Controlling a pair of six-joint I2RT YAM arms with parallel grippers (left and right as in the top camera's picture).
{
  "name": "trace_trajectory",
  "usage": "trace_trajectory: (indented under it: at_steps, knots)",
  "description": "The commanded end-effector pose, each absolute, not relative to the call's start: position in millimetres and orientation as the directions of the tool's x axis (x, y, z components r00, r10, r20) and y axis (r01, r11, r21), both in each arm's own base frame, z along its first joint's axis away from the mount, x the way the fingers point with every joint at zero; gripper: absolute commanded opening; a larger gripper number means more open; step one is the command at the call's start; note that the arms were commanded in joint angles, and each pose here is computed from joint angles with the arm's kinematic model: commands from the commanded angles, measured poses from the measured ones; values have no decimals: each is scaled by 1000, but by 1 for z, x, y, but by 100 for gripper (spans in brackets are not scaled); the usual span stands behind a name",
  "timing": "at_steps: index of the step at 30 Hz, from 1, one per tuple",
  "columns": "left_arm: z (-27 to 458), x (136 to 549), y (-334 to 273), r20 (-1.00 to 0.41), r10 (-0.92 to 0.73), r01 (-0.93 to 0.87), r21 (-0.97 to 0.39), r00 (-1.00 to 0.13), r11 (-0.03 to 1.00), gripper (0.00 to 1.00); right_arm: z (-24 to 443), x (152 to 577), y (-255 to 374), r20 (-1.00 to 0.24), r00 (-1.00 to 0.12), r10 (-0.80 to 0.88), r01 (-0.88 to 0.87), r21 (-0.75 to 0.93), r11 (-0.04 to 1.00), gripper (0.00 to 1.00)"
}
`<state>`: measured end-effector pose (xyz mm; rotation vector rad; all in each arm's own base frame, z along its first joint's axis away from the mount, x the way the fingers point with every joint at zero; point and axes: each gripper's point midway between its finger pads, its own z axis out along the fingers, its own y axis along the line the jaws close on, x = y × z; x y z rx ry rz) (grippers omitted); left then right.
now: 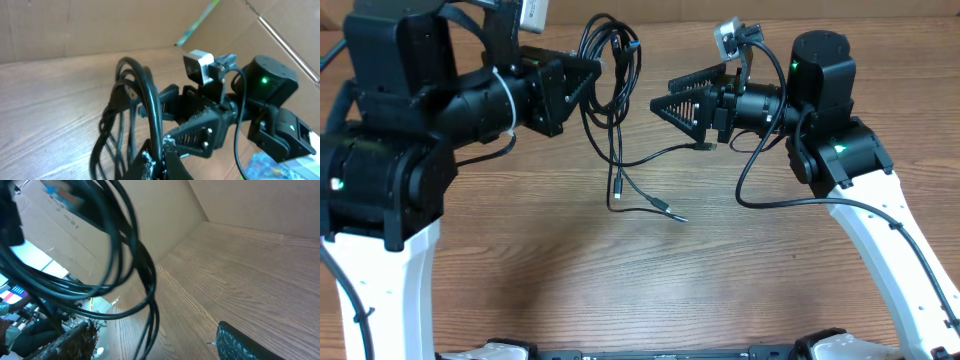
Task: Untangle cables
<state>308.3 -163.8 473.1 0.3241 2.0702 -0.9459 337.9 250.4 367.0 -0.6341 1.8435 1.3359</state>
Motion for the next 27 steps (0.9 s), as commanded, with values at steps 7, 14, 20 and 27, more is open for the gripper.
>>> trace_trajectory:
  at_steps: [7, 14, 20, 27]
  knots:
    - [471, 329, -181, -776, -136, 581, -563, -616, 588, 5, 361, 345, 247, -767, -638, 70, -690, 610, 389, 74]
    - [476, 331, -189, -801, -127, 639, -552, -585, 535, 5, 352, 362, 238, -728, -671, 143, -596, 643, 480, 75]
    - [488, 327, -196, -790, -151, 662, -587, -594, 467, 5, 358, 374, 235, -694, -683, 226, -538, 688, 487, 77]
    - [491, 332, -194, -745, -211, 605, -646, -633, 466, 5, 365, 380, 238, -618, -721, 315, -460, 766, 450, 72]
